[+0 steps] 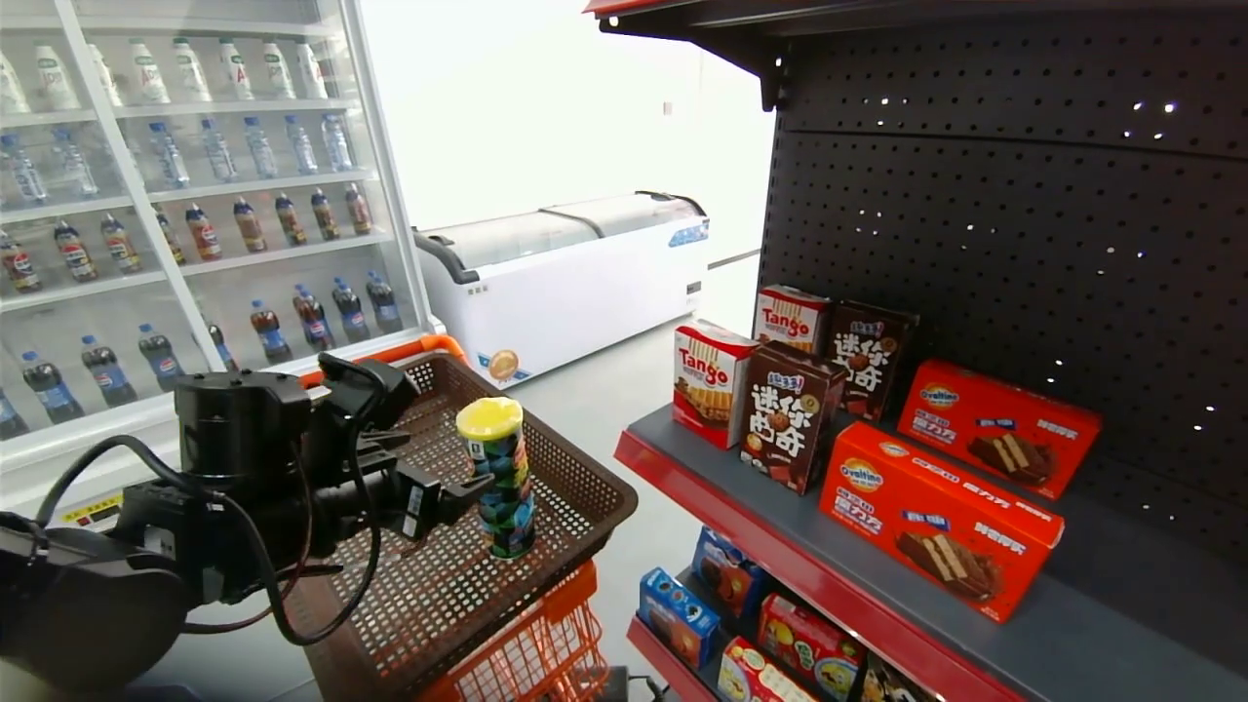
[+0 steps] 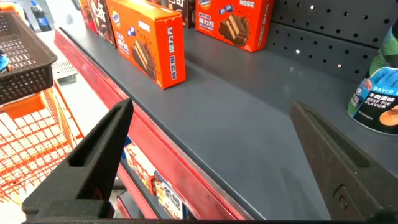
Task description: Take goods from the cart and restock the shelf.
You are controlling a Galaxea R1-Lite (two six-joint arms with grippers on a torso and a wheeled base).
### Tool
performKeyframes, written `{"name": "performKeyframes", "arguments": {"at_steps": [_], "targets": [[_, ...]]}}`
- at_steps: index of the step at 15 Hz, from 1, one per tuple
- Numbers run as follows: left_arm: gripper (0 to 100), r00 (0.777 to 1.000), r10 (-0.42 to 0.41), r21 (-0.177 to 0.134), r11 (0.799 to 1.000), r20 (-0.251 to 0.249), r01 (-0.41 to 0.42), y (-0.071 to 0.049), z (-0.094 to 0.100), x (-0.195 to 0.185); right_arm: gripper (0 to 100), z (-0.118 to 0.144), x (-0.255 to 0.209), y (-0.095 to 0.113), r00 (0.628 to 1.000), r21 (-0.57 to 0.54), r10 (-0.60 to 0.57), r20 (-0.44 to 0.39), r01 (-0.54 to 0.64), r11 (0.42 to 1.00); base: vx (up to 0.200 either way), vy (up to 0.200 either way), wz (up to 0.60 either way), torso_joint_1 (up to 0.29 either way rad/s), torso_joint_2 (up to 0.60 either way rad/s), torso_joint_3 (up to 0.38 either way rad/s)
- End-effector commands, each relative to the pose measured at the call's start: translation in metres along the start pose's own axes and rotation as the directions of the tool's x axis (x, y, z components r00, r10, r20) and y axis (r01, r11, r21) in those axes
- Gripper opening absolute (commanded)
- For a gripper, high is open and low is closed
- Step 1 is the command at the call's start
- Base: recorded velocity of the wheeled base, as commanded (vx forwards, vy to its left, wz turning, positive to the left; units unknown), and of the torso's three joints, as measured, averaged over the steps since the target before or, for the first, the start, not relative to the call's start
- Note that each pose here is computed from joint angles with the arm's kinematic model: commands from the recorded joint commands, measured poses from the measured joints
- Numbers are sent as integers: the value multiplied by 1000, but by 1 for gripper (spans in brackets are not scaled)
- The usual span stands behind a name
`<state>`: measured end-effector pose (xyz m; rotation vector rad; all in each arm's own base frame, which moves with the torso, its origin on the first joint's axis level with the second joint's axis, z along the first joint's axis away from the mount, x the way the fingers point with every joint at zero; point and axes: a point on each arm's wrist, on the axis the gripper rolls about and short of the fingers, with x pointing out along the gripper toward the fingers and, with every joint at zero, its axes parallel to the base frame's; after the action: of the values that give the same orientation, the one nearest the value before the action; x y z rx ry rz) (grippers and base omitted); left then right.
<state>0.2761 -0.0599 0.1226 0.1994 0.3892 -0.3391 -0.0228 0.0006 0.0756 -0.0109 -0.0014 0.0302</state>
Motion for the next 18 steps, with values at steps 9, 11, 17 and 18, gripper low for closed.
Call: {"name": "performKeyframes", "arguments": {"at_steps": [9,11,17,18], "targets": [[100,1000,-10,5,1000,11,10,-8,-54,63,100,0,0,0,1000,0,0,0,0,1000,0,0,0,0,0,0],[100,999,-5,6,1000,37,5,-9,-63,75,100,0,0,0,1000,-1,0,0,0,1000,0,0,0,0,0,0],[100,995,22,-15,1000,102,-20,-9,-74,95,100,0,0,0,1000,0,0,0,0,1000,0,0,0,0,0,0],[100,991,76,-28,997,111,-73,-7,-73,102,100,0,0,0,1000,0,0,0,0,1000,0,0,0,0,0,0]]}}
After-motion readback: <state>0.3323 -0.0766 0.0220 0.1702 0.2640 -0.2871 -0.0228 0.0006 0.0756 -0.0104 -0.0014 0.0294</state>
